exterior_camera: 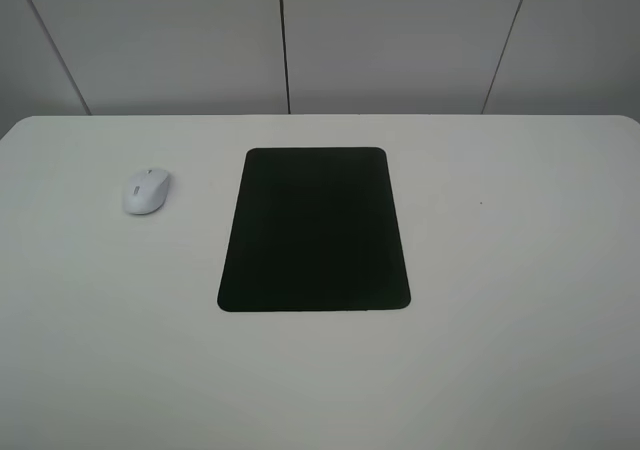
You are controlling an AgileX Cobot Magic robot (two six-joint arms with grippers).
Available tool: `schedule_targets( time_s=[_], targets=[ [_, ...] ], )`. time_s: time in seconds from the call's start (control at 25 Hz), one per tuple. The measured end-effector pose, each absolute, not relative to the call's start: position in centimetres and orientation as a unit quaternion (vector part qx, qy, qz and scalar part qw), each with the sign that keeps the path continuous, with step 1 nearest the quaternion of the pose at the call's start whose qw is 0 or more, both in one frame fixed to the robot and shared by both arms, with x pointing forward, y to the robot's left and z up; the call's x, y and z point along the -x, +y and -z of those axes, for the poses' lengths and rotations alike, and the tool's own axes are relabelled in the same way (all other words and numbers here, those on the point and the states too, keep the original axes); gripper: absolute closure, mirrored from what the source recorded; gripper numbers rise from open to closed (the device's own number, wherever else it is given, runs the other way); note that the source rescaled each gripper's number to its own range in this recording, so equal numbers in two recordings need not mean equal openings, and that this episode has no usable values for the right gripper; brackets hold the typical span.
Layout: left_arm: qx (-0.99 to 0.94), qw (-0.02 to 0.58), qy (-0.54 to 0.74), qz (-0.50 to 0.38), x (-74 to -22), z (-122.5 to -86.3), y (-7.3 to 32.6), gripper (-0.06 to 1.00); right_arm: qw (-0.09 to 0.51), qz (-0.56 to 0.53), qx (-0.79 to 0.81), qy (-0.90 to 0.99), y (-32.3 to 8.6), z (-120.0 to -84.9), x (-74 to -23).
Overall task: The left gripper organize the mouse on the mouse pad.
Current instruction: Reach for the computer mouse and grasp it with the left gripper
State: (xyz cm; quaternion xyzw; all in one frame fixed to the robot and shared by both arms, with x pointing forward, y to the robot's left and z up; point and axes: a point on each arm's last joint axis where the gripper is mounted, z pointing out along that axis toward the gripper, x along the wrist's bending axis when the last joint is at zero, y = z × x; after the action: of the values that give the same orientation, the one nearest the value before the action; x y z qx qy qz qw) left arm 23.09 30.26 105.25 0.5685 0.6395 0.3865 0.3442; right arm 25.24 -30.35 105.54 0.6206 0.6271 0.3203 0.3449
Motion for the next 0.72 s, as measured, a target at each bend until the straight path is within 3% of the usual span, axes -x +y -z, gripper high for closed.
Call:
schedule_targets(
  time_s=[0.72],
  targets=[
    [-0.583,0.355,0.624,-0.38,-23.12,-105.28,30.31,-0.06,0.345,-0.32,-0.621,0.627,-30.35,-105.54,-25.24]
  ],
)
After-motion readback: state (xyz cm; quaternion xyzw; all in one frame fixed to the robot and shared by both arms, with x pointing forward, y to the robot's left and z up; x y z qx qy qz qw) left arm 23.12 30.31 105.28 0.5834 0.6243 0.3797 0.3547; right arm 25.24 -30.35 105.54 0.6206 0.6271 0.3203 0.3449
